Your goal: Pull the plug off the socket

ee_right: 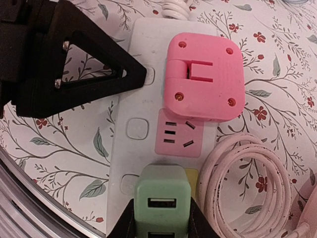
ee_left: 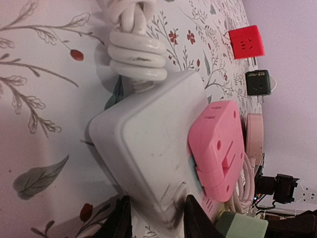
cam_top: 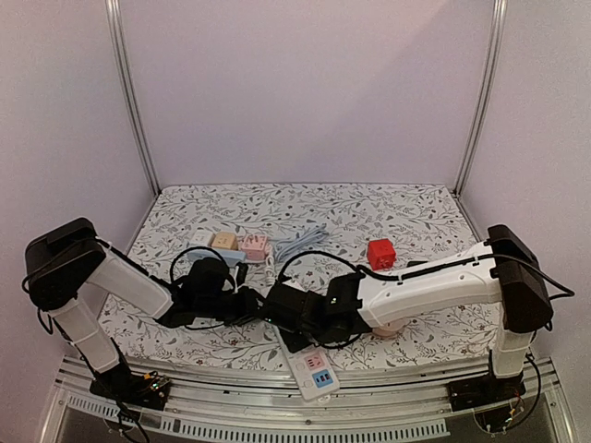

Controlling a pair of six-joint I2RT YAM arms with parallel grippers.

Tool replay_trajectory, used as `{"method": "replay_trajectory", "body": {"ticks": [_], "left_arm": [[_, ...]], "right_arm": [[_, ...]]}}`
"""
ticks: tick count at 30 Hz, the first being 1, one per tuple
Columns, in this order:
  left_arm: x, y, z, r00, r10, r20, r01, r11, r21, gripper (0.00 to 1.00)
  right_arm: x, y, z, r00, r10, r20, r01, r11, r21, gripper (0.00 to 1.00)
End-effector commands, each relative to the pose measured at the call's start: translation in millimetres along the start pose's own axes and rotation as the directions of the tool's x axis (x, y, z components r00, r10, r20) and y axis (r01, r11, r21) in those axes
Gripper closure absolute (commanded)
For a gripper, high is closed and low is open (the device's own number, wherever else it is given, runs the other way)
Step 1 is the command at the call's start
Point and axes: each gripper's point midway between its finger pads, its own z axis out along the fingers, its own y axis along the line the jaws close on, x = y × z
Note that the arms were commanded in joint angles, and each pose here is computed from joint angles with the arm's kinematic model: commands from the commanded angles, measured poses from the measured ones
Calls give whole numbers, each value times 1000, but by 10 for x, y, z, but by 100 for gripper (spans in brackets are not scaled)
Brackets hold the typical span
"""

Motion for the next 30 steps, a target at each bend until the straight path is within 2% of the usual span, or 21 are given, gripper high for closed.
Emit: {"method": "replay_trajectory", "body": {"ticks": [1,30], "left_arm": [[494,784,-55,989,-44,-141,2,959,-285,66],[458,708,-37,990,-23,-138,-15,964,-265,66]], "right_arm": [[-111,222,-134,994,111,0,-108,973,-206,100],[-151,150,-171,978,206,-15,-202,940,-275,100]]}}
